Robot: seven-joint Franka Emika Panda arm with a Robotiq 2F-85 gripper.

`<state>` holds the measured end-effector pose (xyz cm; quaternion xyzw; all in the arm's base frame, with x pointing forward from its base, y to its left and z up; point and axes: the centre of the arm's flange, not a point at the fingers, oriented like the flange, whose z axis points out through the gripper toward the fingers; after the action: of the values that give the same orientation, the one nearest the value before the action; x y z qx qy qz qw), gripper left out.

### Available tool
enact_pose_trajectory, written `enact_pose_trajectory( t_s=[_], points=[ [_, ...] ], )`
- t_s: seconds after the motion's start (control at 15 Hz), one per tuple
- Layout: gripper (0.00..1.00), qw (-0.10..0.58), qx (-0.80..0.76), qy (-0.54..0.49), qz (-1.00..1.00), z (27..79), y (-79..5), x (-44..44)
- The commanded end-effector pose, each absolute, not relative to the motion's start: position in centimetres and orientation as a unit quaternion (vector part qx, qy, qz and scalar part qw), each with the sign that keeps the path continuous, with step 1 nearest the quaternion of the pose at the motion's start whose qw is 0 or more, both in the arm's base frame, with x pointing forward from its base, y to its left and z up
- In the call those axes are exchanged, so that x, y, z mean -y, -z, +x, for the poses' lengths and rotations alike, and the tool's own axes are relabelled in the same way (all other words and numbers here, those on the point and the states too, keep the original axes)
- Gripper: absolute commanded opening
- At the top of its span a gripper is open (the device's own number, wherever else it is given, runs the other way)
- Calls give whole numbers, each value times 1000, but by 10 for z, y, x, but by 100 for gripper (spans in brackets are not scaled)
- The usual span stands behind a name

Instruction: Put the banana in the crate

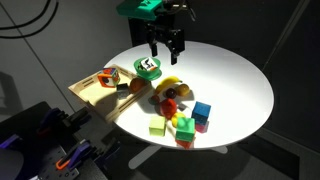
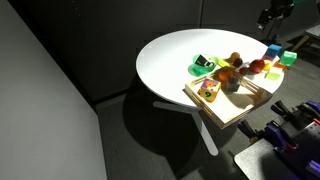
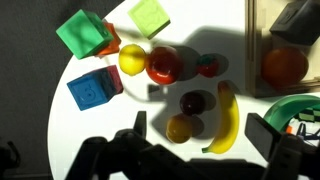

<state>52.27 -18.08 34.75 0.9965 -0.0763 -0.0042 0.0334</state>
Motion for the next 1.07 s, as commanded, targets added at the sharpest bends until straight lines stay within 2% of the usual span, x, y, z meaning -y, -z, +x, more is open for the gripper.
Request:
enact_pose_trajectory(
  t_s=[0.0, 1.0],
  points=[
    [100, 39, 74, -12, 996, 551, -333, 174],
    [100, -8, 135, 41, 990, 610, -257, 155]
  ],
)
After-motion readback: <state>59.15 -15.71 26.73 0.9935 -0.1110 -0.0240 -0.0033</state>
